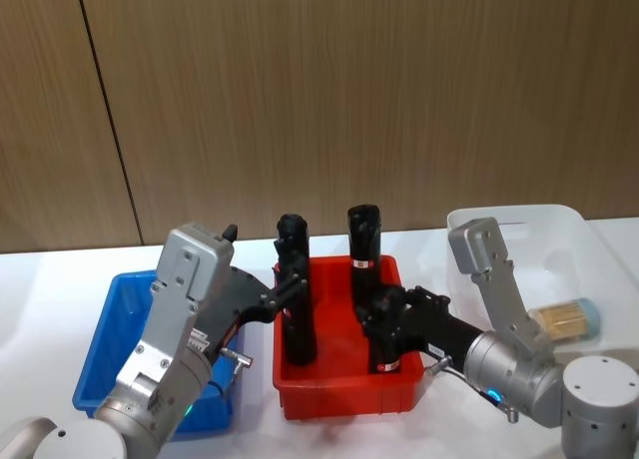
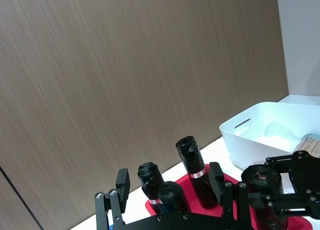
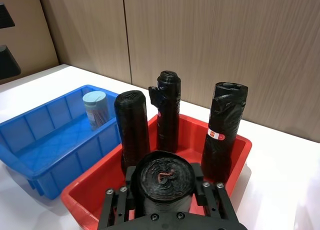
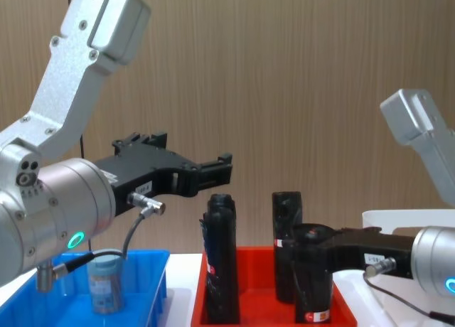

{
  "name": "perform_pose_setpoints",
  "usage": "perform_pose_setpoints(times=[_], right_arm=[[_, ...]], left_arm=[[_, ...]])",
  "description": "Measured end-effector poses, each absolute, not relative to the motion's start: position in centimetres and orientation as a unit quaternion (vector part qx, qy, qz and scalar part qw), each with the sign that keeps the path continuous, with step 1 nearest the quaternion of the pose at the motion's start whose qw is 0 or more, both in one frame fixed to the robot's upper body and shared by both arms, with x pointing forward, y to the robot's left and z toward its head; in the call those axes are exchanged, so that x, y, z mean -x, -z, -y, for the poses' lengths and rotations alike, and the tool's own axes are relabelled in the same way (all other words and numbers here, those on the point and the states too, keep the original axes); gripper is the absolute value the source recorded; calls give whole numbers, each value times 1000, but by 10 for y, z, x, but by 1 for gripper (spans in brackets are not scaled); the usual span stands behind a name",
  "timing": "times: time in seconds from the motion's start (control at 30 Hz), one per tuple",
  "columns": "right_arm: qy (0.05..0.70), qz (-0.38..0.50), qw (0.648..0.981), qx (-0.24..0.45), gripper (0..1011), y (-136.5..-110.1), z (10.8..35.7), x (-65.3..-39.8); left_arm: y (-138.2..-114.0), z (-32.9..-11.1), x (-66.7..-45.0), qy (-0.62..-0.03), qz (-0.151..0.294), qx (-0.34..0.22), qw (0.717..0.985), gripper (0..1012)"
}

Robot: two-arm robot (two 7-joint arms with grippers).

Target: Pick the cotton swabs from the blue box and place them into the white box.

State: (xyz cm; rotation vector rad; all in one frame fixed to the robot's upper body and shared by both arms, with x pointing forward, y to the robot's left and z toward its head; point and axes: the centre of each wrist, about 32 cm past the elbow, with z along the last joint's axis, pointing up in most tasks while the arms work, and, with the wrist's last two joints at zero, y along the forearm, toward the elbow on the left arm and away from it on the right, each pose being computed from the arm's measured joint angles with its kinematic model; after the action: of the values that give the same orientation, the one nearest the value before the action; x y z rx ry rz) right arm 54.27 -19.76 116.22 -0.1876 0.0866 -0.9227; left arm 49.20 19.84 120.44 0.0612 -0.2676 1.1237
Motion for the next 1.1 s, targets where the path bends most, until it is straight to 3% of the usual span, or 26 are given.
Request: perform_pose_setpoints(times=[0.17,0.57,1.1], right_arm=[[447,-39,889,90,566,-1164,198,-542],[448,-26,890,73,536,-1178,198,-537],[480,17,877,14,536,-1222,216,-537]], left_arm=[[-1204,-198,-492,-531,126,-29,837,1003],[-1204,-198,-492,-531,126,-29,837,1003],[-1204,-198,-492,-531,126,-29,837,1003]])
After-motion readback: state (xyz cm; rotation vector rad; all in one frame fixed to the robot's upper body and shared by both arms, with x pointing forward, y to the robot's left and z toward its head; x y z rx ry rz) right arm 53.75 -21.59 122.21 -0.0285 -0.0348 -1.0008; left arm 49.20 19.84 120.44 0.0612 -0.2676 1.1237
